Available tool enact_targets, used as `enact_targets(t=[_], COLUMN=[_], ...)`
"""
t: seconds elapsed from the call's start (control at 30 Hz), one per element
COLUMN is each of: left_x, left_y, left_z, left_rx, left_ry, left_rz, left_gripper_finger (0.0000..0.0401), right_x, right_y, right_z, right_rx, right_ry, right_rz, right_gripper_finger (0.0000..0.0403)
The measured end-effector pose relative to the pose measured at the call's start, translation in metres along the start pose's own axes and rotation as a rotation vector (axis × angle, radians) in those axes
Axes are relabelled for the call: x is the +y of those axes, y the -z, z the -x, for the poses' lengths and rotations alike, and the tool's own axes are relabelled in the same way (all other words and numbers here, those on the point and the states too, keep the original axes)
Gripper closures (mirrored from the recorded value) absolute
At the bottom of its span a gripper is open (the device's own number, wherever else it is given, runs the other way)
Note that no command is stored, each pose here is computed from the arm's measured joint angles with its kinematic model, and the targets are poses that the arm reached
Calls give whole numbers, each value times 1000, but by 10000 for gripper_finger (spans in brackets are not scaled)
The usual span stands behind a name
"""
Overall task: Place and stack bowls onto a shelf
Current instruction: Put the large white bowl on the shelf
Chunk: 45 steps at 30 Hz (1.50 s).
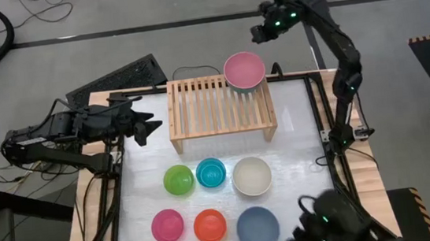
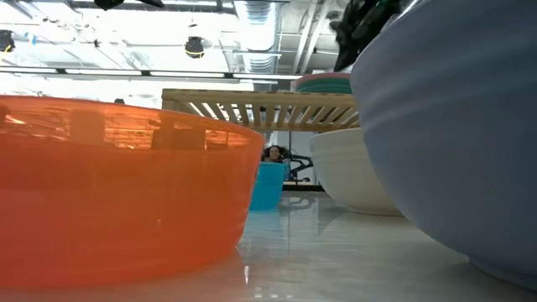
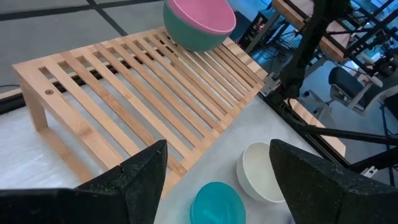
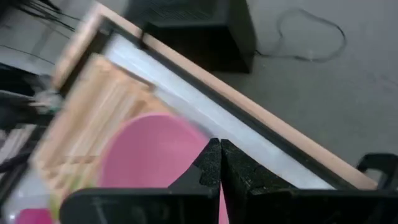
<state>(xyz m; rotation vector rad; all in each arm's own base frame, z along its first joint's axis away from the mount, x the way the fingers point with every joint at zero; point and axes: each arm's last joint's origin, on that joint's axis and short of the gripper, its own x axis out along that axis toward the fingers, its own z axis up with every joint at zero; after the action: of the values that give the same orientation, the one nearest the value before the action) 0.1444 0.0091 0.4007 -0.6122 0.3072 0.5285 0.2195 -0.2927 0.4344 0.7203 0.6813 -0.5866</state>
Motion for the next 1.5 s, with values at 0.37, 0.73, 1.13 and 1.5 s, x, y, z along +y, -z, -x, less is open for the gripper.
enact_targets(t=[0.37, 0.73, 1.13, 1.5], left_x=[0, -1, -2, -2], left_y=[0, 2, 3, 3], left_z=[0, 0, 0, 0], left_rx=[1, 44, 72, 74], left_ry=[1, 50, 82, 84], left_rz=[-56, -113, -141, -140], left_gripper_finger=[135, 135, 135, 135], right_x=[107, 183, 187, 167], right_y=[74, 172, 291, 342], right_z=[65, 43, -11, -87], right_rx=[142, 302, 533, 553], right_ry=[-143, 99, 329, 242], right_rz=[166, 100, -85, -184], right_gripper_finger=[275, 156, 148, 148])
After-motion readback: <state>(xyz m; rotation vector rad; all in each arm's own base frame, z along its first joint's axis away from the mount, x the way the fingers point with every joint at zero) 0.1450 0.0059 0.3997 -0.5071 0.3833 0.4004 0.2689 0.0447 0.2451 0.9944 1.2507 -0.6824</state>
